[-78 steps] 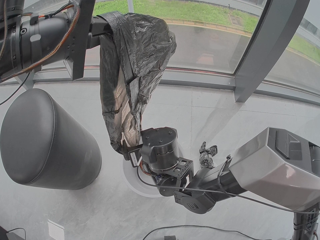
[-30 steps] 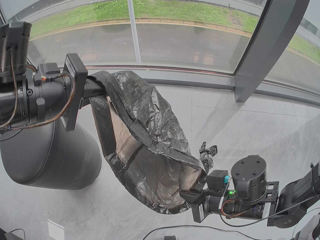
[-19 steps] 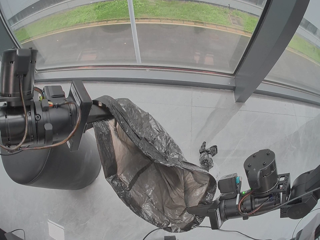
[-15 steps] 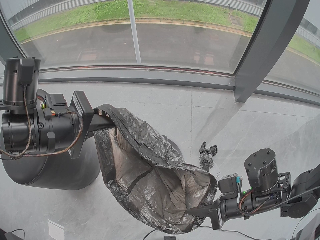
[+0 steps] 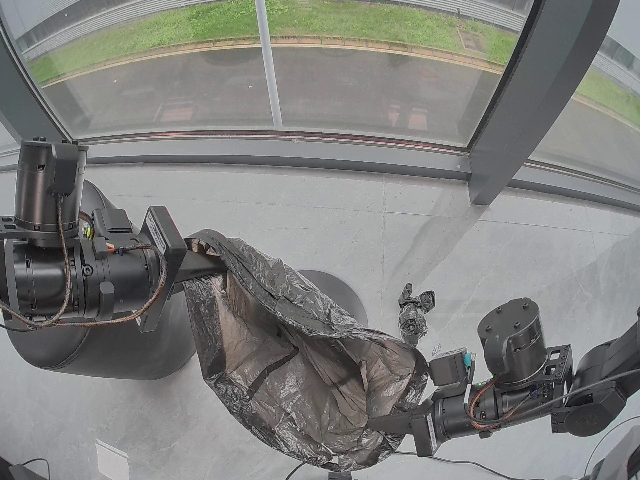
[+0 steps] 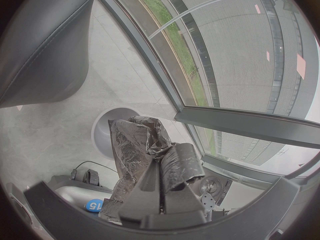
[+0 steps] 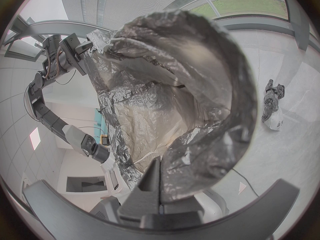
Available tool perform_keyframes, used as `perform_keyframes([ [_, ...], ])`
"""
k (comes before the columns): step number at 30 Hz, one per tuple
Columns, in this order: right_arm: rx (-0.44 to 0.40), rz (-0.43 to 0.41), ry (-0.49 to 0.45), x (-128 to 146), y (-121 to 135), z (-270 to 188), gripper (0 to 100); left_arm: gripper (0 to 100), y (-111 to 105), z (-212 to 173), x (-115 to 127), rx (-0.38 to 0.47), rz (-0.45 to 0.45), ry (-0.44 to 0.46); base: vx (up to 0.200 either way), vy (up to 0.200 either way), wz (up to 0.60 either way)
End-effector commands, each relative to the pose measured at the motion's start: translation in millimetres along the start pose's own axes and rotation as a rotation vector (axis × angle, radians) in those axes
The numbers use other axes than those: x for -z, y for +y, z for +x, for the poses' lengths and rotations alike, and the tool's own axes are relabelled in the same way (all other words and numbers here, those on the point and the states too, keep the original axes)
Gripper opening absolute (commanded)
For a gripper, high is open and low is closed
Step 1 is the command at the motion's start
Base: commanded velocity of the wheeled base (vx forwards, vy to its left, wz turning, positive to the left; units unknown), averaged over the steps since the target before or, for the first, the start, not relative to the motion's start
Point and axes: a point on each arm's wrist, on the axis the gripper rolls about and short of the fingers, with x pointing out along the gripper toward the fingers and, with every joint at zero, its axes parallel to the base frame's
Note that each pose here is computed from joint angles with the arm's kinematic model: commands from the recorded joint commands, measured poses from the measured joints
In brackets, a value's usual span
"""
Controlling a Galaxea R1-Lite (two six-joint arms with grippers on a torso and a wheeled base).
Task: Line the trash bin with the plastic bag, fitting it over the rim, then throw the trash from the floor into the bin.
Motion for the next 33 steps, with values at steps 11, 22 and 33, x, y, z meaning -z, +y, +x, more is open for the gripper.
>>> perform_keyframes([
  [11,0.03,0.018,-0.056,-40.5,-21.5,43.7,0,0,4.9,26.3,-21.1,0.021,-0.018,-0.059,0.0,0.0,0.0],
  [22,0.036,0.011,-0.071,-59.7,-36.0,79.0,0,0,3.2,37.3,-34.6,0.016,-0.027,-0.085,0.0,0.0,0.0],
  [33,0.026,-0.001,-0.084,-74.0,-38.1,100.8,0,0,4.4,36.5,-48.3,0.018,-0.036,-0.114,0.0,0.0,0.0],
])
